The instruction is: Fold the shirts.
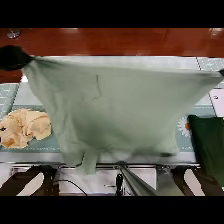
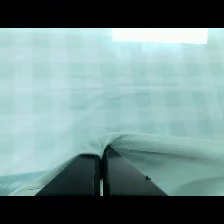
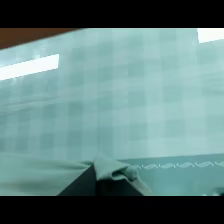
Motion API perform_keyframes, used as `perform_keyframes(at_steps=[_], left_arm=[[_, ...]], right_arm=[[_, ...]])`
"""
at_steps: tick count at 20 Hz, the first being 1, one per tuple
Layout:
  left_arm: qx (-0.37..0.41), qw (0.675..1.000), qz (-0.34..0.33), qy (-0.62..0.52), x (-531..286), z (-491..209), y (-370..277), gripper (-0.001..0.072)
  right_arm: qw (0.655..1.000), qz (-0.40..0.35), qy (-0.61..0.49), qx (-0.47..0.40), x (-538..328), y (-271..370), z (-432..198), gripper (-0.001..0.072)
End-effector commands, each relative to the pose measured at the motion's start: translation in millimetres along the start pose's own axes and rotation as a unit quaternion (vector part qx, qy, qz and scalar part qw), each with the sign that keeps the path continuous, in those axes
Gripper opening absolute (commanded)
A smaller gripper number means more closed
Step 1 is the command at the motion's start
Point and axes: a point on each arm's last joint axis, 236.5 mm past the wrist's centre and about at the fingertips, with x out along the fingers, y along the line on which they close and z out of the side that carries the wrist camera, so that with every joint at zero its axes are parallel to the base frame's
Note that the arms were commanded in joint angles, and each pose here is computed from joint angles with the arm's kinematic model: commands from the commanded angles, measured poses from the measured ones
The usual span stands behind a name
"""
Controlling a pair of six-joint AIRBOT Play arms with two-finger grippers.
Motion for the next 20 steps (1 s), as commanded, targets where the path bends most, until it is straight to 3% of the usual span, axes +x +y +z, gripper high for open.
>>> perform_keyframes(at_steps=[1,8,14,20], left_arm=[[-0.04,0.999,-0.026,0.018,99,1,3,0.0028],[-0.143,0.989,-0.025,0.021,219,9,32,0.0028],[-0.209,0.973,-0.049,0.089,271,-36,32,0.0029],[-0.222,0.959,-0.095,0.15,251,-46,21,0.0029]], right_arm=[[0.999,0.02,0.019,0.047,85,-40,7,0.0019],[0.971,0.138,0.069,0.185,229,-69,19,0.0019],[0.968,0.123,0.122,0.183,287,-78,3,0.0019],[0.958,0.102,0.195,0.186,277,-92,-31,0.0019]])
